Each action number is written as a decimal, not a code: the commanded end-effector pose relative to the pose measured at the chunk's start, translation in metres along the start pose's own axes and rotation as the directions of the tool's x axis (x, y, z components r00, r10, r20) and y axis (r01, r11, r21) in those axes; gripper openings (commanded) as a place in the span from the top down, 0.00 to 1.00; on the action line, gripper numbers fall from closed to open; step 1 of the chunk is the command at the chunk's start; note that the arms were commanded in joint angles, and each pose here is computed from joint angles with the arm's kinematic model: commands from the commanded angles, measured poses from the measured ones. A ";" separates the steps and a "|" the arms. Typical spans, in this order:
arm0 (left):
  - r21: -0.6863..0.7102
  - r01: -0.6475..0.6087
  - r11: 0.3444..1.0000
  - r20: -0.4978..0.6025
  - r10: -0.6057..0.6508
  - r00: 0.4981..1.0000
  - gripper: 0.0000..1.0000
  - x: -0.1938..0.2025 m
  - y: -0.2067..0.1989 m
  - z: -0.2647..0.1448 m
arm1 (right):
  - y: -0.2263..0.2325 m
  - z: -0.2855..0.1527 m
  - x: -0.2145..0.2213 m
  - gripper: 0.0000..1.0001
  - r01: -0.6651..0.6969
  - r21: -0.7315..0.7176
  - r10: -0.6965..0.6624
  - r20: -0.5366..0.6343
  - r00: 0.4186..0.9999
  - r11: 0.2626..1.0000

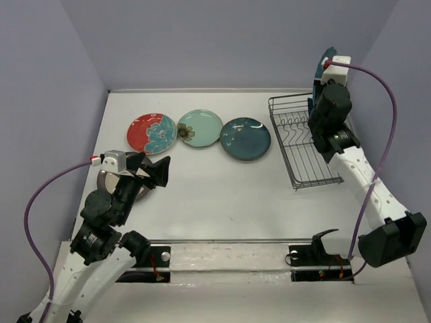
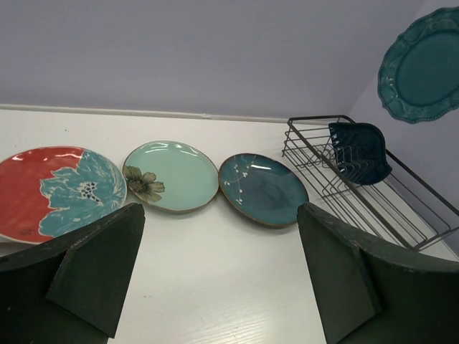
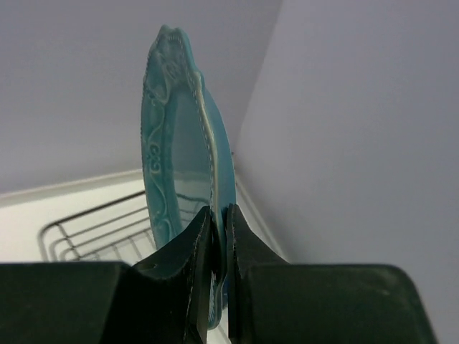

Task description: Load the plates into the dish rack

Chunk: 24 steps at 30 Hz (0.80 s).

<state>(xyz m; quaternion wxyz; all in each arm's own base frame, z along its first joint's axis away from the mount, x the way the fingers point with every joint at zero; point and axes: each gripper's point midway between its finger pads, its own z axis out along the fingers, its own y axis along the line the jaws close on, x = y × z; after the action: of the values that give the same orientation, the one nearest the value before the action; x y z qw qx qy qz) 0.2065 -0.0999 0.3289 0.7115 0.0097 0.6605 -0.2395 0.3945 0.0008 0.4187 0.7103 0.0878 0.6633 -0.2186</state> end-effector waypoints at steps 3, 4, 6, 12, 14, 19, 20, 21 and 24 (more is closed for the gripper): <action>0.048 0.017 0.999 0.056 -0.019 0.998 0.01 -0.019 -0.011 -0.002 | -0.003 0.029 -0.052 0.93 0.139 -0.022 -0.134 0.154 0.979 0.990; 0.049 0.017 0.999 0.058 -0.020 0.998 0.01 -0.019 -0.012 -0.002 | 0.003 0.031 -0.050 0.93 0.172 -0.041 -0.164 0.158 0.974 0.984; 0.052 0.019 0.998 0.062 -0.022 0.998 0.01 -0.020 -0.012 -0.003 | 0.004 0.038 -0.039 0.93 0.247 -0.036 -0.240 0.141 0.961 0.968; 0.061 0.022 0.998 0.062 -0.025 0.998 0.01 -0.020 -0.014 -0.004 | 0.000 0.051 -0.014 0.93 0.310 -0.071 -0.303 0.098 0.948 0.948; 0.062 0.021 0.998 0.063 -0.025 0.998 0.01 -0.021 -0.014 -0.005 | -0.001 0.055 -0.006 0.93 0.339 -0.072 -0.333 0.080 0.940 0.938; 0.063 0.019 0.998 0.058 -0.023 0.998 0.01 -0.019 -0.015 -0.004 | 0.000 0.068 0.017 0.93 0.335 -0.102 -0.334 0.028 0.942 0.937; 0.062 0.019 0.998 0.058 -0.023 0.998 0.01 -0.019 -0.015 -0.004 | 0.003 0.070 0.022 0.93 0.339 -0.111 -0.339 0.020 0.941 0.934; 0.062 0.019 0.998 0.058 -0.023 0.998 0.01 -0.019 -0.015 -0.004 | 0.001 0.071 0.027 0.93 0.335 -0.108 -0.336 0.010 0.942 0.936; 0.062 0.020 0.998 0.060 -0.024 0.998 0.01 -0.020 -0.015 -0.004 | 0.001 0.074 0.037 0.93 0.335 -0.115 -0.338 -0.008 0.941 0.935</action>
<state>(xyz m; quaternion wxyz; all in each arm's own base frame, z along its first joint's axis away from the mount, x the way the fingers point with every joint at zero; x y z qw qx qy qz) 0.2012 -0.1065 0.3306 0.7091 0.0216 0.6573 -0.2544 0.4576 -0.0352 0.3221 0.5728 -0.1063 0.7536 -0.3045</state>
